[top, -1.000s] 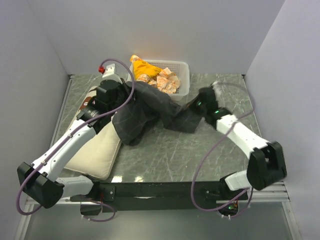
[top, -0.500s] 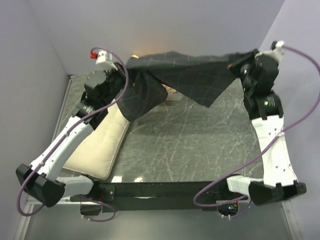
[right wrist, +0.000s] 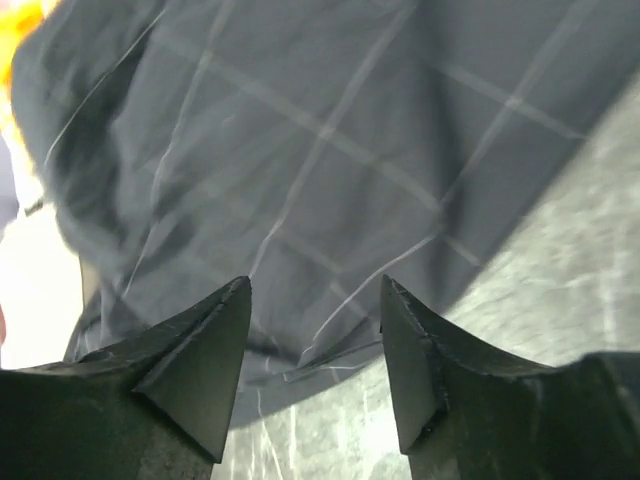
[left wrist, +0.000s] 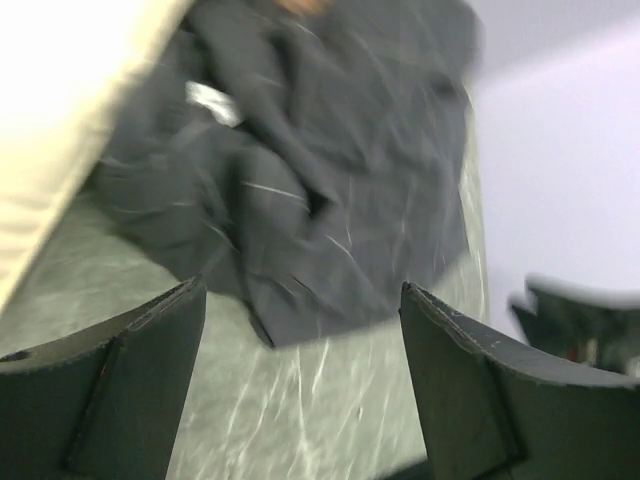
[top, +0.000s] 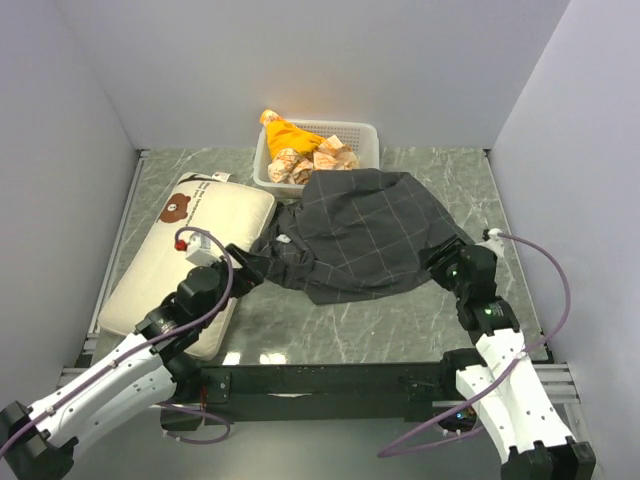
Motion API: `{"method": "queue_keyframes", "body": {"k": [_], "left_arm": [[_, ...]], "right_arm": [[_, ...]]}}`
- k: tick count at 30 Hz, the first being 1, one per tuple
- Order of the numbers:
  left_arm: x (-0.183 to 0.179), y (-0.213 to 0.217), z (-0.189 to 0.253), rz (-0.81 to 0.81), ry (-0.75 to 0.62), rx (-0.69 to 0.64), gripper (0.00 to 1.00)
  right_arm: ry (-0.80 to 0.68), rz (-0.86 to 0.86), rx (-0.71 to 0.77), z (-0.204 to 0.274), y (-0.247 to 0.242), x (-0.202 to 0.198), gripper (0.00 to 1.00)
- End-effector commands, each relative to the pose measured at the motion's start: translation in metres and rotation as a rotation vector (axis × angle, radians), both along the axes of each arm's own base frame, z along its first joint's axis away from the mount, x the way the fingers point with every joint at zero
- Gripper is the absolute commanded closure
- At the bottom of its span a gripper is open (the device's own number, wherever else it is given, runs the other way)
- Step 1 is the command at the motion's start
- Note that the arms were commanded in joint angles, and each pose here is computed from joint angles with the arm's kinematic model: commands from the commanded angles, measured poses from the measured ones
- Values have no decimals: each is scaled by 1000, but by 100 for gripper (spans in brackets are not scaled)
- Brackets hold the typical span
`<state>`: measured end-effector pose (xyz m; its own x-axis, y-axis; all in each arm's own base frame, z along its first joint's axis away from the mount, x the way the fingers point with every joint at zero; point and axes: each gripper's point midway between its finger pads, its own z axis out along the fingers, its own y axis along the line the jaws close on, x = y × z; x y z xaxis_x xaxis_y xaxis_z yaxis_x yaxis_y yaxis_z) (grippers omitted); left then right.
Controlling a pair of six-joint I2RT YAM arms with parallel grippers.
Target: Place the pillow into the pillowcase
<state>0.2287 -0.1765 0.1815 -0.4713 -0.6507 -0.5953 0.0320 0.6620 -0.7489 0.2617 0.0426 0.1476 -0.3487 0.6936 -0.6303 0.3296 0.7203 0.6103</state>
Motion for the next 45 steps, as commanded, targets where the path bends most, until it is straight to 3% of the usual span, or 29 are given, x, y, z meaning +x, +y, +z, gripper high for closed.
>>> {"method": "queue_keyframes", "body": {"k": [1, 5, 9, 16, 19, 20, 22, 23, 27, 30, 32, 37, 42, 45], "left_arm": [[22, 29, -3, 275, 87, -37, 18], [44, 6, -31, 261, 176, 100, 22], [73, -22, -27, 230, 159, 139, 20], [90, -65, -49, 88, 196, 184, 20], [82, -73, -71, 43, 246, 196, 31], [82, -84, -65, 16, 216, 156, 41], [75, -86, -75, -12, 224, 154, 51], [72, -88, -78, -26, 228, 161, 64], [53, -82, -94, -70, 276, 206, 99], [22, -67, -96, -105, 304, 216, 99], [-1, -64, -78, -143, 292, 148, 99], [-66, -37, -101, -193, 411, 76, 99], [-102, -28, -133, -248, 523, 16, 99], [-108, -29, -138, -271, 527, 10, 99]], "right_arm": [[-89, 95, 21, 18, 33, 15, 37], [-63, 162, -63, 18, 62, 31, 32], [2, 241, -83, 8, 89, 58, 29], [74, 341, -92, -31, 121, 41, 29], [95, 349, -104, -41, 122, 40, 28], [92, 352, -103, -40, 123, 42, 27], [114, 383, -94, -47, 132, 42, 25], [121, 395, -86, -49, 135, 42, 25], [159, 466, -92, -65, 150, 27, 22], [165, 457, -123, -73, 142, 21, 21], [166, 482, -114, -76, 144, 14, 20], [176, 535, -117, -84, 162, 6, 20], [245, 569, -83, -107, 178, -12, 20], [265, 501, -93, -113, 169, -7, 21]]}}
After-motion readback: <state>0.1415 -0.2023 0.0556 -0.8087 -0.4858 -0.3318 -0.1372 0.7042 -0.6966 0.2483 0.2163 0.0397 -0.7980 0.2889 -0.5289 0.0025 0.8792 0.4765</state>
